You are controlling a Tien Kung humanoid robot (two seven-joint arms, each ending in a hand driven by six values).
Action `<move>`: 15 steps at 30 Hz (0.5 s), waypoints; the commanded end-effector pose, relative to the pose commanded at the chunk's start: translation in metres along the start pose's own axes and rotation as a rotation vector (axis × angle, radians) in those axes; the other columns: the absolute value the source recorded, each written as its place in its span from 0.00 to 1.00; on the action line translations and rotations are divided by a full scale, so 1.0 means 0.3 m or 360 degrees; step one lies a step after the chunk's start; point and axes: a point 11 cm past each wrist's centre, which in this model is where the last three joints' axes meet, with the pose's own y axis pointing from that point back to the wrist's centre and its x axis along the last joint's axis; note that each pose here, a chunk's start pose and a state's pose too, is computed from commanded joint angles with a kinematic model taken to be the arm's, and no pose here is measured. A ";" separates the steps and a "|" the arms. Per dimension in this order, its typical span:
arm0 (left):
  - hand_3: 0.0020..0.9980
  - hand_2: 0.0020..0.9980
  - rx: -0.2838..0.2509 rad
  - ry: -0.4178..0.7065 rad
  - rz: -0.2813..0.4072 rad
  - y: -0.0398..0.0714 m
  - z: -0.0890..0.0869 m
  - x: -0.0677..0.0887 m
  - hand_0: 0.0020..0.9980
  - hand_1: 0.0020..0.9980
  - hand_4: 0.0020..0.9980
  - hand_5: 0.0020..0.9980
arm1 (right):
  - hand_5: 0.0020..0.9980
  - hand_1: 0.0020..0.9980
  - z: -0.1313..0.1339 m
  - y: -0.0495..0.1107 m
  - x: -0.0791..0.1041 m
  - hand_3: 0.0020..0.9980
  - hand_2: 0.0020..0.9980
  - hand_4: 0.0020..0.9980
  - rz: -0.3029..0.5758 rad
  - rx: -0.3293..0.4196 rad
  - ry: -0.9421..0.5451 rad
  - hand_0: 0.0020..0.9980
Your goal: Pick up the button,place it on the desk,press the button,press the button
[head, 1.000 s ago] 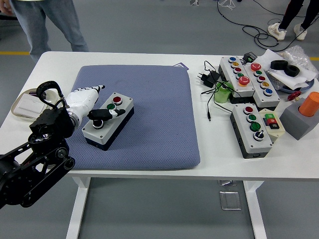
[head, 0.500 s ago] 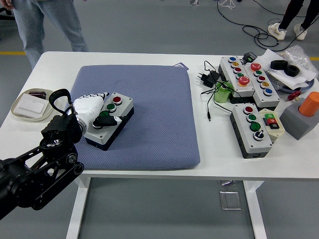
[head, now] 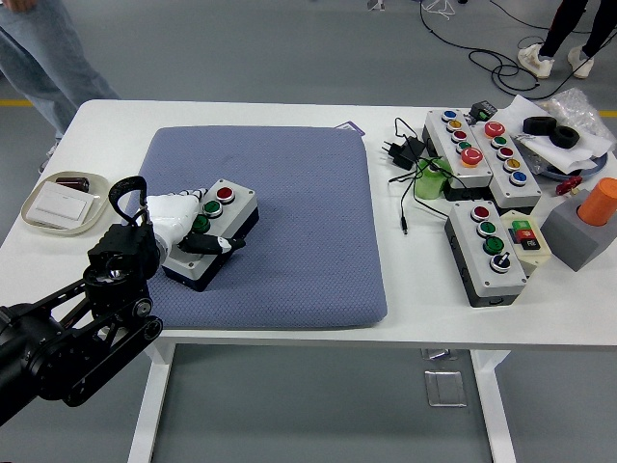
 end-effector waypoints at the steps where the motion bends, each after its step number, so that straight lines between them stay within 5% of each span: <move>1: 0.75 0.49 0.0004 -0.0034 0.0006 0.000 -0.002 0.005 0.34 0.48 0.88 0.40 | 0.02 0.48 0.000 0.000 0.000 0.58 0.54 0.28 0.0001 0.0001 0.0001 0.63; 6: 0.75 0.49 0.0011 -0.0121 0.0015 -0.001 -0.004 0.015 0.34 0.48 0.88 0.40 | 0.02 0.48 0.003 -0.001 0.003 0.58 0.54 0.28 0.0006 0.0002 0.0004 0.63; 7: 0.45 0.31 0.0011 -0.0127 0.0016 -0.001 -0.004 0.015 0.32 0.36 0.60 0.22 | 0.02 0.48 0.004 -0.001 0.003 0.58 0.54 0.28 0.0007 0.0002 0.0005 0.63; 12: 0.45 0.31 0.0032 -0.0216 0.0063 -0.004 -0.016 0.025 0.32 0.36 0.60 0.22 | 0.02 0.48 0.009 -0.002 0.007 0.58 0.54 0.28 0.0012 -0.0001 0.0008 0.63; 13: 0.27 0.22 0.0042 -0.0255 0.0087 -0.006 -0.021 0.027 0.29 0.24 0.54 0.00 | 0.02 0.48 0.010 -0.002 0.009 0.58 0.54 0.28 0.0014 -0.0002 0.0009 0.63; 15: 0.27 0.22 0.0015 -0.0277 0.0083 -0.009 -0.024 0.016 0.29 0.24 0.54 0.00 | 0.02 0.48 0.012 -0.003 0.010 0.58 0.54 0.28 0.0017 -0.0003 0.0011 0.63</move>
